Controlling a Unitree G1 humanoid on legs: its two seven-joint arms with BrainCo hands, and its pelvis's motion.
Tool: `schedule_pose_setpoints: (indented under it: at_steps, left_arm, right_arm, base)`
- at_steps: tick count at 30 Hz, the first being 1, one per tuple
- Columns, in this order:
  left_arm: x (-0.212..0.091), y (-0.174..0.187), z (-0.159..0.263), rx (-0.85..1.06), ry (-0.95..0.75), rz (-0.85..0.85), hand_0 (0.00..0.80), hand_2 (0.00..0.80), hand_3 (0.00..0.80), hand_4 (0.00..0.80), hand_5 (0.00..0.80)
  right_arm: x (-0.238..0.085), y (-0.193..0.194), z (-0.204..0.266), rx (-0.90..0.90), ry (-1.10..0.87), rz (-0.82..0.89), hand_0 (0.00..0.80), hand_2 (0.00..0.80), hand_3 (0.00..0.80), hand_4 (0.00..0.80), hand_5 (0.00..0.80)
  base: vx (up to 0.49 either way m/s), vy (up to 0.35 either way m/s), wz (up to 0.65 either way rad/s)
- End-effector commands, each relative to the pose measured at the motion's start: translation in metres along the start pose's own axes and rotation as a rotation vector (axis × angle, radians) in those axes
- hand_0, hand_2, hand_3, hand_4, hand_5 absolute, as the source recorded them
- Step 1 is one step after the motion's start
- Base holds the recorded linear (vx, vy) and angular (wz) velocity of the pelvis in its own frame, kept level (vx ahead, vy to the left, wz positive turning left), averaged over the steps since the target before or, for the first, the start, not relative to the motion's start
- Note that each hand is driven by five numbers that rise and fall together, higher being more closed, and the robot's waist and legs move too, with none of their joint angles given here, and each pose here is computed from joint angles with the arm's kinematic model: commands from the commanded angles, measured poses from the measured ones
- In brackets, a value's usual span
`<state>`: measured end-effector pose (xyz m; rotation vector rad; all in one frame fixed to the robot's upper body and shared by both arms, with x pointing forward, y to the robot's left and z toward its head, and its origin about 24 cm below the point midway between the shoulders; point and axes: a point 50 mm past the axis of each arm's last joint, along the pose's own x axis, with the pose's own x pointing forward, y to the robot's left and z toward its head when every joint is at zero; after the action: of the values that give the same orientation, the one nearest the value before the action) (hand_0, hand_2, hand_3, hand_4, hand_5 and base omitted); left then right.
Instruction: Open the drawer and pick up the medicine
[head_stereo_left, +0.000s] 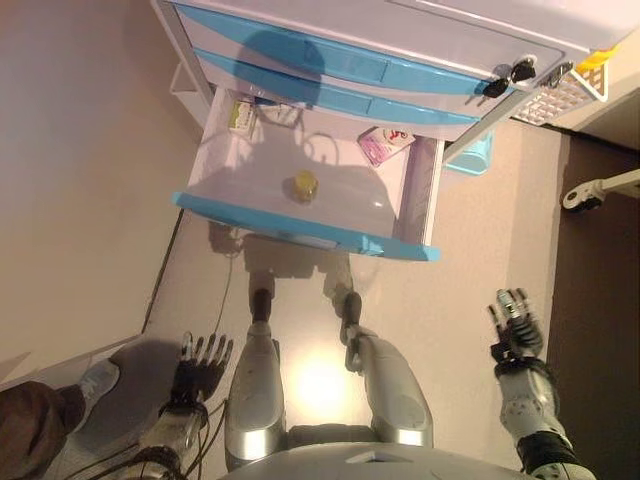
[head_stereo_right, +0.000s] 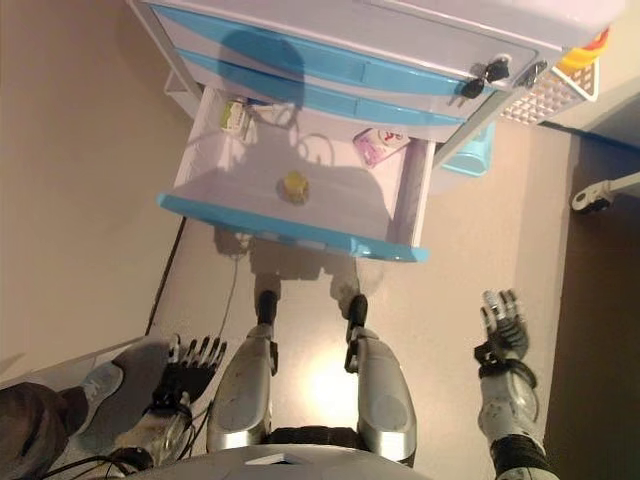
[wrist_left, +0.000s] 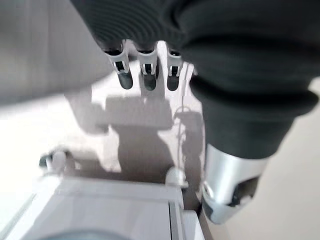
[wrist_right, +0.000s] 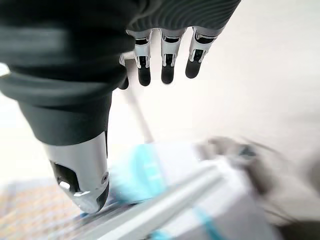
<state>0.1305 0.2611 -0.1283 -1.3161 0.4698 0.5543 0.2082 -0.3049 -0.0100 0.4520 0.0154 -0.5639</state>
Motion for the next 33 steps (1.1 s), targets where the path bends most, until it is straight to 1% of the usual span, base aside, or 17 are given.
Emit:
schedule_pose_setpoints:
  at_steps: [1, 4, 9, 15, 21, 23, 27, 33]
  left_arm:
    - [-0.020, 0.027, 0.012, 0.165, -0.013, 0.092, 0.000, 0.000, 0.000, 0.000, 0.000]
    - [-0.026, 0.035, 0.008, 0.165, -0.011, 0.110, 0.000, 0.000, 0.000, 0.000, 0.000]
    - [-0.029, 0.036, 0.012, 0.256, -0.067, 0.093, 0.000, 0.000, 0.000, 0.000, 0.000]
    - [-0.025, 0.023, 0.025, 0.383, -0.136, 0.049, 0.000, 0.000, 0.000, 0.000, 0.000]
    - [-0.021, 0.008, 0.039, 0.540, -0.175, 0.033, 0.000, 0.000, 0.000, 0.000, 0.000]
    - [-0.019, 0.002, 0.043, 0.595, -0.190, 0.020, 0.000, 0.000, 0.000, 0.000, 0.000]
    - [-0.016, -0.010, 0.046, 0.646, -0.210, -0.023, 0.000, 0.000, 0.000, 0.000, 0.000]
    - [-0.013, -0.028, 0.049, 0.740, -0.228, -0.103, 0.000, 0.000, 0.000, 0.000, 0.000]
  right_arm:
    - [0.005, 0.019, 0.070, -0.232, -0.354, 0.102, 0.000, 0.000, 0.000, 0.000, 0.000]
    - [-0.001, 0.047, 0.105, -0.372, -0.543, 0.208, 0.000, 0.000, 0.000, 0.000, 0.000]
    - [-0.013, 0.087, 0.150, -0.611, -0.774, 0.375, 0.000, 0.000, 0.000, 0.000, 0.000]
    - [-0.026, 0.130, 0.180, -0.760, -0.910, 0.575, 0.000, 0.000, 0.000, 0.000, 0.000]
    - [-0.036, 0.168, 0.188, -0.914, -0.967, 0.769, 0.000, 0.000, 0.000, 0.000, 0.000]
    - [-0.037, 0.177, 0.188, -0.935, -0.957, 0.827, 0.000, 0.000, 0.000, 0.000, 0.000]
    - [-0.041, 0.192, 0.184, -0.993, -0.949, 0.930, 0.000, 0.000, 0.000, 0.000, 0.000]
    - [-0.042, 0.209, 0.170, -1.089, -0.903, 1.049, 0.000, 0.000, 0.000, 0.000, 0.000]
  base:
    - [0.021, 0.030, 0.03]
    - [0.014, 0.051, 0.05]
    - [0.013, 0.047, 0.05]
    - [0.002, 0.017, 0.07]
    - [-0.006, -0.001, 0.10]
    - [-0.009, -0.010, 0.05]
    - [-0.023, -0.013, 0.08]
    - [-0.011, -0.016, 0.08]
